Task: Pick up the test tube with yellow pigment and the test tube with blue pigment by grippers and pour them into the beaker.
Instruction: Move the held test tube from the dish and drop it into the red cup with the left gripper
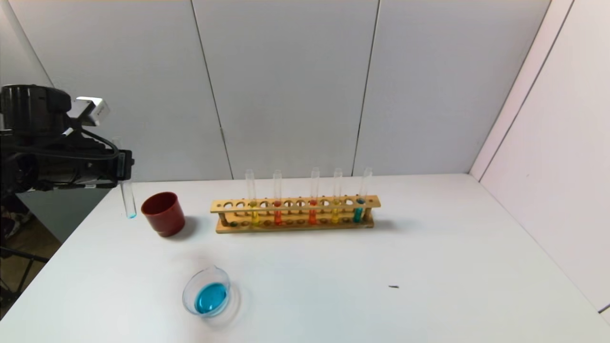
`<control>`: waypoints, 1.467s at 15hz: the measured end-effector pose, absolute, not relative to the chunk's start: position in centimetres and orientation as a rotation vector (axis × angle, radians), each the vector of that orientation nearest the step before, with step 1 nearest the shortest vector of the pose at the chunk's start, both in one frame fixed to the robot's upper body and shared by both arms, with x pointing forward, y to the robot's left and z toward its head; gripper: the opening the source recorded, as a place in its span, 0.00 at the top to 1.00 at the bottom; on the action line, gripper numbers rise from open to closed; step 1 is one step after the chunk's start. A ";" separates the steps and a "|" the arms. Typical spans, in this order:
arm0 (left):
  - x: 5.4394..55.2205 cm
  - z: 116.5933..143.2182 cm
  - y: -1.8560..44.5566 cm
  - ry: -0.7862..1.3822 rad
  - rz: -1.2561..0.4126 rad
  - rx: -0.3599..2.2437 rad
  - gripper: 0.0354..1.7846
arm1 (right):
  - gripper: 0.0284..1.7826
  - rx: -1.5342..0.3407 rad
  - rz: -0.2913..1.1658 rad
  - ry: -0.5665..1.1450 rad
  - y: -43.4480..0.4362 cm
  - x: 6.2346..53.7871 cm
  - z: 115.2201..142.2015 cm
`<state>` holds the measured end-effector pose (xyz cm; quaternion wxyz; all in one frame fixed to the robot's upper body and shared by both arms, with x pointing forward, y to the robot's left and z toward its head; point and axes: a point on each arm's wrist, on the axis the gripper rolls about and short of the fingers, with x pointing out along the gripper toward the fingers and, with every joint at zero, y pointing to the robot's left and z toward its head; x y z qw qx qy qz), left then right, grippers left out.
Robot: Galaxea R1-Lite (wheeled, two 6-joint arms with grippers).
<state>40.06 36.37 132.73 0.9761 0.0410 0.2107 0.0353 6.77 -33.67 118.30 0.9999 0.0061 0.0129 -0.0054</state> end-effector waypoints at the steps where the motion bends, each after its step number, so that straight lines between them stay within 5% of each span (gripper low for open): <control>1: 40.8 132.5 36.4 0.399 0.075 0.070 0.85 | 0.05 0.012 -0.011 0.026 -33.7 6.8 118.3; 22: 45.4 126.7 35.2 0.392 0.077 0.079 0.85 | 0.05 0.012 -0.010 0.026 -33.7 6.8 118.3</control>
